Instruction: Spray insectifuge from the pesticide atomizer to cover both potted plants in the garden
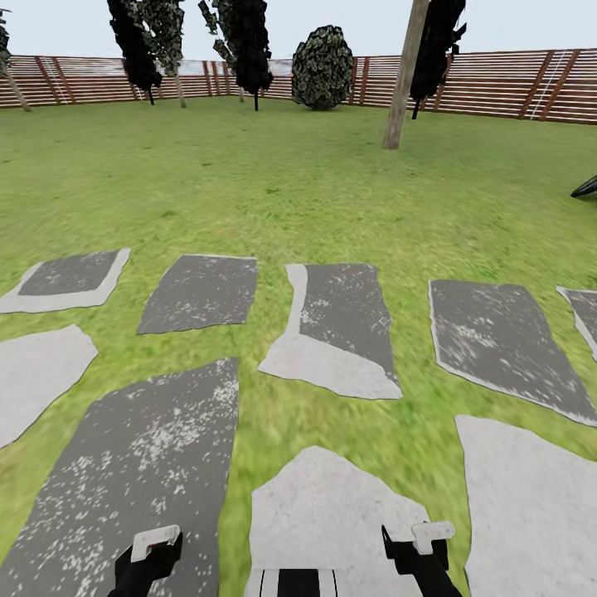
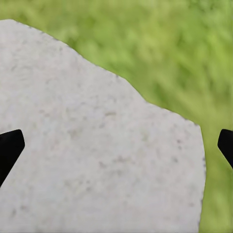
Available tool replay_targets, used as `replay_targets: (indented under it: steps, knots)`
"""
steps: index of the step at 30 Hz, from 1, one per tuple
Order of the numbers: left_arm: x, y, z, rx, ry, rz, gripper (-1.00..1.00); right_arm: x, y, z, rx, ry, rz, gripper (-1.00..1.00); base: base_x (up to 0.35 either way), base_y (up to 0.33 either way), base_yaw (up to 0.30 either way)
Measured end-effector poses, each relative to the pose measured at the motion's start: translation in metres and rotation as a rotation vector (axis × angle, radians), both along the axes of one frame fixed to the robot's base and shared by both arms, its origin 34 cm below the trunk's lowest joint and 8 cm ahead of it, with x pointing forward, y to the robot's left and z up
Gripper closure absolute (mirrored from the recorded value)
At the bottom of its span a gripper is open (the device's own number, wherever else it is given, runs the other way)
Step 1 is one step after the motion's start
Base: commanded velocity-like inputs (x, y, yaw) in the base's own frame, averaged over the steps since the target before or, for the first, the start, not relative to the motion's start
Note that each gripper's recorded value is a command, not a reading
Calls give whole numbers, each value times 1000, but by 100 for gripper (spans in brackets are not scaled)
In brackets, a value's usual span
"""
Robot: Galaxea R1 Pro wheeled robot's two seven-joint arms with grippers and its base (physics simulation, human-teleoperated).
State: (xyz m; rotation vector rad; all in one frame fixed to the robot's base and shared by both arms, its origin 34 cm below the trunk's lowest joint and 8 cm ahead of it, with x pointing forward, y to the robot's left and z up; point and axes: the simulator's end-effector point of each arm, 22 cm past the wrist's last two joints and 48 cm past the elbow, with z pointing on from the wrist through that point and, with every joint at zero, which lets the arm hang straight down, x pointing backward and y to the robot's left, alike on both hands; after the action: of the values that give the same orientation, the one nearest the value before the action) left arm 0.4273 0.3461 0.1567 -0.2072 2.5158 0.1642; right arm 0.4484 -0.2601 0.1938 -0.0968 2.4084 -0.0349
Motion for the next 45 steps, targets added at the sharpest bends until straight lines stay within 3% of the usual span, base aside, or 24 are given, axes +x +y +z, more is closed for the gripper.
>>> replay_targets:
  steps: [7,14,33,45]
  knots:
    - [-4,0,-3,2,3,0,-100,-3,0,-4,0,10,0,-100,0,0,0]
    - [-3,2,-4,17,-43,-7,-100,-13,0,-15,0,39,0,-100,0,0,0]
    - [-27,2,-25,18,15,-10,-100,-35,0,-38,0,103,-1,-100,0,0,0]
    - [-27,1,-25,17,15,-11,-100,-35,0,-38,0,103,-1,-100,54,0,0]
